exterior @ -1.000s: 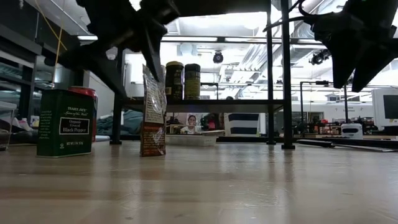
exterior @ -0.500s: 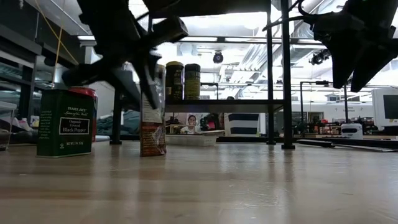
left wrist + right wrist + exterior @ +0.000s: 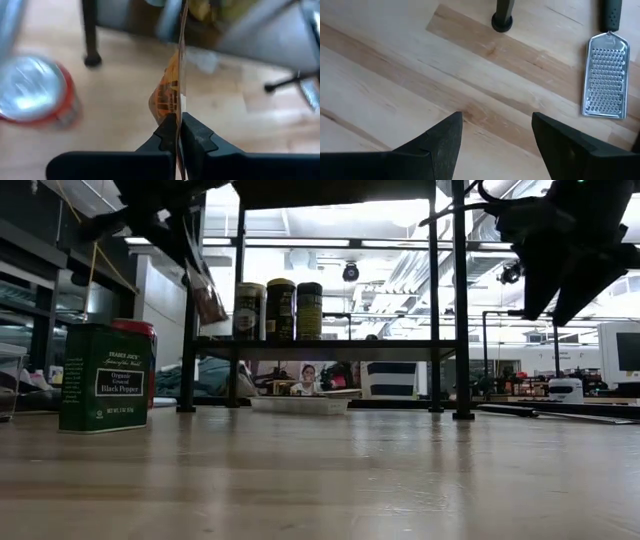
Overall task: Shelf spices
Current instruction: Put the seasoning bag on the left of the bottom shelf
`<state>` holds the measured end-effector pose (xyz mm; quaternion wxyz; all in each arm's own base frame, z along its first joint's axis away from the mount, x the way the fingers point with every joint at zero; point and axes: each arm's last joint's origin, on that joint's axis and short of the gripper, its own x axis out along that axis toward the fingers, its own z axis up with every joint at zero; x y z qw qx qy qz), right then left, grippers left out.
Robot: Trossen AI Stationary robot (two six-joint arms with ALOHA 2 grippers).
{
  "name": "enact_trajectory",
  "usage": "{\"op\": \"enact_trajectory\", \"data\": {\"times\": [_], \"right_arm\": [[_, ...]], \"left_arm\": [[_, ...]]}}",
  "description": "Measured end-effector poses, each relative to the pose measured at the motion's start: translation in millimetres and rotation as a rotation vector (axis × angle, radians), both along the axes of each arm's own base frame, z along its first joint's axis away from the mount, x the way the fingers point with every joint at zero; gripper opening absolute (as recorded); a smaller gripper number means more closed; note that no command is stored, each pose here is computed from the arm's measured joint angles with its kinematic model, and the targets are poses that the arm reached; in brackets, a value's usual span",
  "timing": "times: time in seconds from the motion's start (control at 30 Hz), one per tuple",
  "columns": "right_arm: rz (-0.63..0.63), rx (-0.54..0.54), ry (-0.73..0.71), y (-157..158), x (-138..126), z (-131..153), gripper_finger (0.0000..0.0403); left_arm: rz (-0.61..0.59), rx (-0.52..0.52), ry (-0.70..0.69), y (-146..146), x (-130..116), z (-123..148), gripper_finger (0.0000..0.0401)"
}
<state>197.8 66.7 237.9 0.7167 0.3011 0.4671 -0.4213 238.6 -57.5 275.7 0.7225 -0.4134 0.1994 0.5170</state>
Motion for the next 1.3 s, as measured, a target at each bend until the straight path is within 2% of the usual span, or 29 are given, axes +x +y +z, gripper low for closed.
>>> {"op": "enact_trajectory", "data": {"times": [0.17, 0.27, 0.47, 0.67, 0.87, 1.13, 1.3], "right_arm": [[-0.005, -0.003, -0.019, -0.6, 1.8, 0.3, 0.0236], [-0.006, -0.009, -0.035, -0.4, 3.1, 0.5, 0.0236], [-0.007, -0.002, -0.058, 0.3, 5.2, 0.8, 0.0236], [-0.008, -0.002, -0.074, 0.7, 6.5, 1.1, 0.0236], [-0.008, -0.002, -0.075, 0.7, 6.6, 1.1, 0.0236], [-0.013, -0.001, -0.08, 0.8, 6.9, 1.2, 0.0236], [-0.014, -0.001, -0.082, 0.8, 7.0, 1.2, 0.0236]], "left_arm": [[-0.012, 0.022, -0.022, 32.5, -13.1, 24.6, 0.0001], [-0.031, 0.016, -0.002, 48.7, -15.3, 30.3, 0.0001], [-0.08, 0.004, 0.101, 72.7, -5.8, 35.4, 0.0001], [-0.148, 0.046, 0.287, 88.3, 20.2, 46.7, 0.0001], [-0.076, 0.042, 0.525, 95.3, 32.1, 41.8, 0.0], [-0.137, 0.048, 0.496, 101.1, 53.8, 29.9, 0.0], [-0.103, 0.048, 0.514, 112.2, 50.6, 30.1, 0.0]]}}
